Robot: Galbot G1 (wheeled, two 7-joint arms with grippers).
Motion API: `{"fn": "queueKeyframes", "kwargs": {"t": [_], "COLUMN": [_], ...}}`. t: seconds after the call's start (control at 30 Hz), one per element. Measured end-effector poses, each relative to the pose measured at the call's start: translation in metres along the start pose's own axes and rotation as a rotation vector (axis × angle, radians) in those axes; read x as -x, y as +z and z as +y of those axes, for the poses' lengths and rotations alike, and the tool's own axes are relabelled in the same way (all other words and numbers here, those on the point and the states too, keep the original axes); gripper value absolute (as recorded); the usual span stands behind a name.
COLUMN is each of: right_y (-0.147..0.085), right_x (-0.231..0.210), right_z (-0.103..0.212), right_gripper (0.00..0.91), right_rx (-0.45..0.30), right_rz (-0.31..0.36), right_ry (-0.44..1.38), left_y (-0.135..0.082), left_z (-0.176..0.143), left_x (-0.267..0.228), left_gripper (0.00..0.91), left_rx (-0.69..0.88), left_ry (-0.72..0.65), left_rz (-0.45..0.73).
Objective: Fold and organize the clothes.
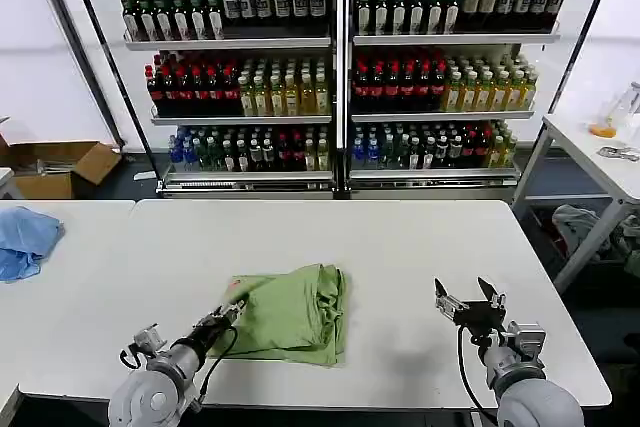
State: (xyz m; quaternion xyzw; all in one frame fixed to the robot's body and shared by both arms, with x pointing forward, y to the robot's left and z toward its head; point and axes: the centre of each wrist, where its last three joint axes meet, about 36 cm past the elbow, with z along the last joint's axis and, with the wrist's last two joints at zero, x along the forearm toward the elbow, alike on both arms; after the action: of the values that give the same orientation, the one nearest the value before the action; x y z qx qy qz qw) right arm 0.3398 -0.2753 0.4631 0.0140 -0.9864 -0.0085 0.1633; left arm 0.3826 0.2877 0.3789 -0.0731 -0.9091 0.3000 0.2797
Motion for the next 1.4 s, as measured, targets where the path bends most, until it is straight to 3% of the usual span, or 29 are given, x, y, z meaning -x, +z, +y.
{"fn": "queueKeyframes", "kwargs": {"t": [0.4, 0.63, 0.8, 1.0, 1.17, 1.27, 1.4], "right_y": [-0.002, -0.004, -0.005, -0.009, -0.013, -0.014, -0.015], "right_x": [-0.002, -0.001, 0.002, 0.006, 0.008, 0.008, 0.007], "right_z": [0.0, -0.001, -0.002, 0.0, 0.0, 0.0, 0.0], "right_gripper": [0.907, 0.907, 0.907, 0.907, 0.907, 0.907, 0.907], "right_rx": [0.005, 0.011, 0.014, 0.023, 0.023, 0.02, 0.017], "right_rz": [-0.002, -0.008, -0.011, -0.019, -0.03, -0.033, -0.036], "right_ry": [0.001, -0.002, -0.004, -0.016, -0.023, -0.025, -0.027], "left_y": [-0.008, -0.024, -0.054, -0.119, -0.169, -0.182, -0.179], "left_z": [0.005, 0.013, 0.034, 0.064, 0.059, 0.044, 0.015], "left_x": [-0.001, -0.012, -0.031, -0.074, -0.107, -0.116, -0.111], "left_gripper": [0.02, 0.03, 0.02, 0.02, 0.02, 0.02, 0.02], "left_rx": [-0.19, -0.303, -0.332, -0.259, -0.141, -0.062, 0.049], "left_ry": [0.076, 0.113, 0.08, -0.004, -0.032, -0.031, -0.022], "left_rz": [-0.021, -0.066, -0.141, -0.265, -0.339, -0.353, -0.333]}}
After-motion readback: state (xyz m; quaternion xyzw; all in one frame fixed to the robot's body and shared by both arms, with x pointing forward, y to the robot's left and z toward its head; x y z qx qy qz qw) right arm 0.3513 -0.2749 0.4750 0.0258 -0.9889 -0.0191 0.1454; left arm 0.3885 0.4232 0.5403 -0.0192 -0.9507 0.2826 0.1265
